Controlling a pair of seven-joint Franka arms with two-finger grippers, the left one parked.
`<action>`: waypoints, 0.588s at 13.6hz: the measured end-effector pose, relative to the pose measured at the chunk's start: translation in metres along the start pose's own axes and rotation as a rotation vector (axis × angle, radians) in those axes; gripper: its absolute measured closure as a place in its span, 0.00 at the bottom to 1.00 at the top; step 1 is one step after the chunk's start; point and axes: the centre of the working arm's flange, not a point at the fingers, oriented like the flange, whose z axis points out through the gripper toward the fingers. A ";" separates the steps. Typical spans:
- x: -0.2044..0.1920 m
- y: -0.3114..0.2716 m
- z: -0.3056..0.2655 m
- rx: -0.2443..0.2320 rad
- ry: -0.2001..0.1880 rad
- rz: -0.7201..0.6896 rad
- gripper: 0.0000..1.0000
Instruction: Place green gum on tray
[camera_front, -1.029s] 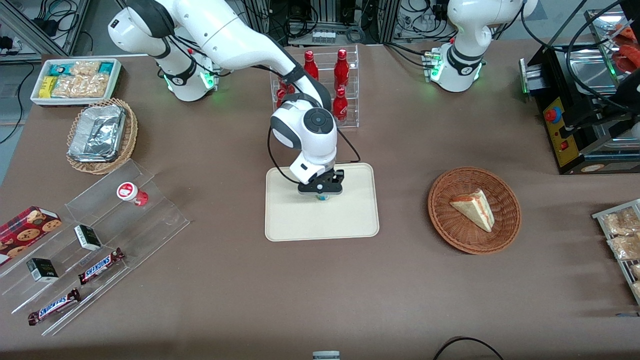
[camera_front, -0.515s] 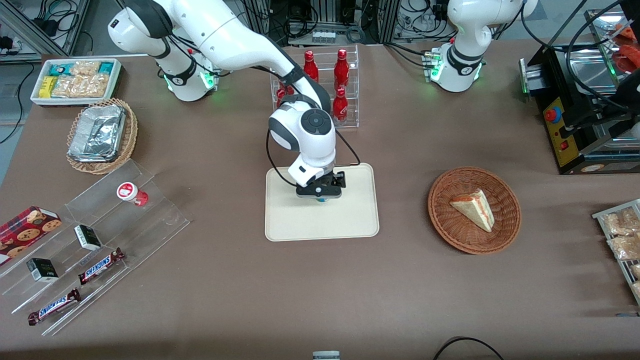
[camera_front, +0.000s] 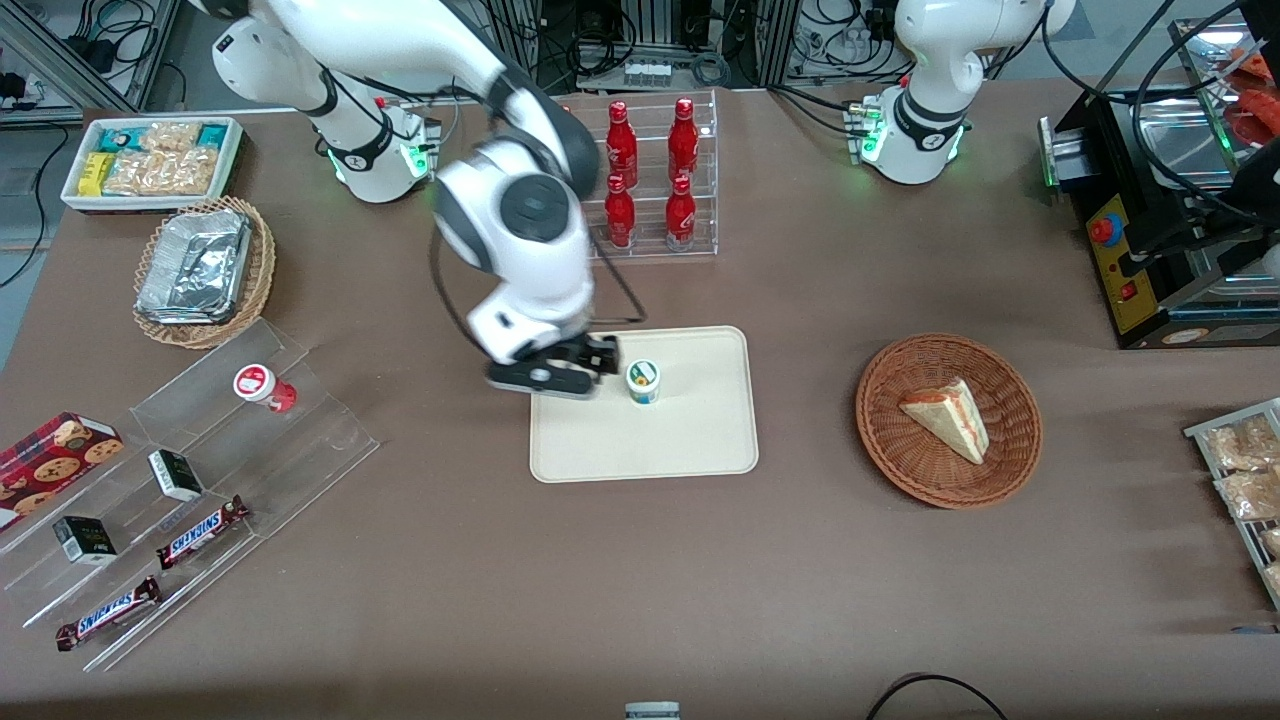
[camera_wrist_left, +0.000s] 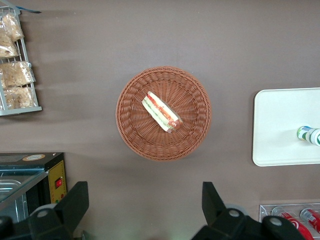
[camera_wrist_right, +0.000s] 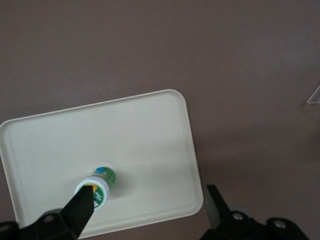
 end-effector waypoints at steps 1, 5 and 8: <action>0.005 0.024 -0.019 -0.005 -0.009 -0.011 0.01; 0.018 0.111 -0.076 -0.032 -0.061 -0.040 0.01; 0.043 0.189 -0.101 -0.034 -0.084 -0.065 0.01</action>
